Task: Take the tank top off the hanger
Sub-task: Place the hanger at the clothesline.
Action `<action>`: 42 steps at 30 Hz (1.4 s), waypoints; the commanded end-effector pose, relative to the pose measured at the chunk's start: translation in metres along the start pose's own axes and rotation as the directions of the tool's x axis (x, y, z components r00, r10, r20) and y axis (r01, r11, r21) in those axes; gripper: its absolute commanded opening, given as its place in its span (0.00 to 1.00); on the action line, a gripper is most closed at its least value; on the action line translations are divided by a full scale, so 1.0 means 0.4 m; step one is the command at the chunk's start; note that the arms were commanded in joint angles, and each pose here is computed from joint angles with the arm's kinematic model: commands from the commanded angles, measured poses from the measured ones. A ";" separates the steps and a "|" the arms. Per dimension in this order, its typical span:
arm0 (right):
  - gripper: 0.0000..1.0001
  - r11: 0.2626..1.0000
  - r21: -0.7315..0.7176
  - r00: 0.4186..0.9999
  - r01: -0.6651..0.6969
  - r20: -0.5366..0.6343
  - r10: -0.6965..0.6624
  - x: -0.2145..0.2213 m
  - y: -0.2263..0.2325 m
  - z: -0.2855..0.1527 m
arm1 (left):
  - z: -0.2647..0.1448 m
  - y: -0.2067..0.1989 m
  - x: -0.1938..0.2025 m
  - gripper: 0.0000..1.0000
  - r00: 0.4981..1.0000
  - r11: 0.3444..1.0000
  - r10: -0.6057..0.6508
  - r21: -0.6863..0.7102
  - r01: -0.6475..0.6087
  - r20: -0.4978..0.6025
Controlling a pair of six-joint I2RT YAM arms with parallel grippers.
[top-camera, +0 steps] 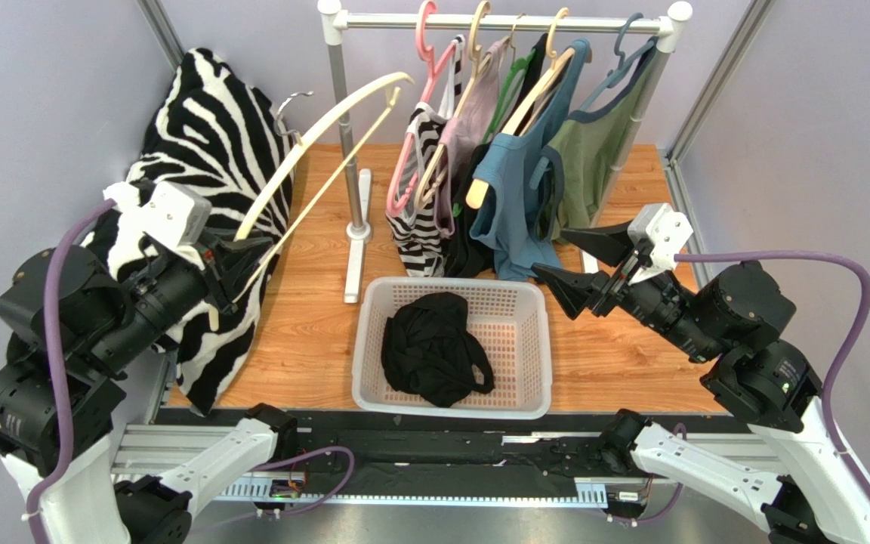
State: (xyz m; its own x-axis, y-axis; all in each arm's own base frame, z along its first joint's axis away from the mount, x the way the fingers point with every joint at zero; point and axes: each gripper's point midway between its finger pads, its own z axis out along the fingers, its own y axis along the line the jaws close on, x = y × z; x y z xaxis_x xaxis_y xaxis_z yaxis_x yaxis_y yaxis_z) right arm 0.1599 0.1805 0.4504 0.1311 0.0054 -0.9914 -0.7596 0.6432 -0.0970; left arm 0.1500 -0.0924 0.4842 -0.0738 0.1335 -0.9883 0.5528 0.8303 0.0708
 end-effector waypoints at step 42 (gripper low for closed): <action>0.50 0.986 -0.039 0.986 -0.161 -0.054 0.158 0.059 0.038 0.030 | 0.500 0.200 -0.079 0.00 0.974 0.960 -0.221 -0.186 0.209 -0.043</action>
State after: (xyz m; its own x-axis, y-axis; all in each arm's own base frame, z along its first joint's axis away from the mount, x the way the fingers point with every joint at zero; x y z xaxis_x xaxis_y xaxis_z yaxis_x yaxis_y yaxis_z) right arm 0.1586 0.1928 0.4144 -0.0169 0.0009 -0.9999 -0.7864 0.6175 0.0139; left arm 0.3575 -0.1382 0.4594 -0.3326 0.0265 -0.9427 0.3614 0.9269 -0.1014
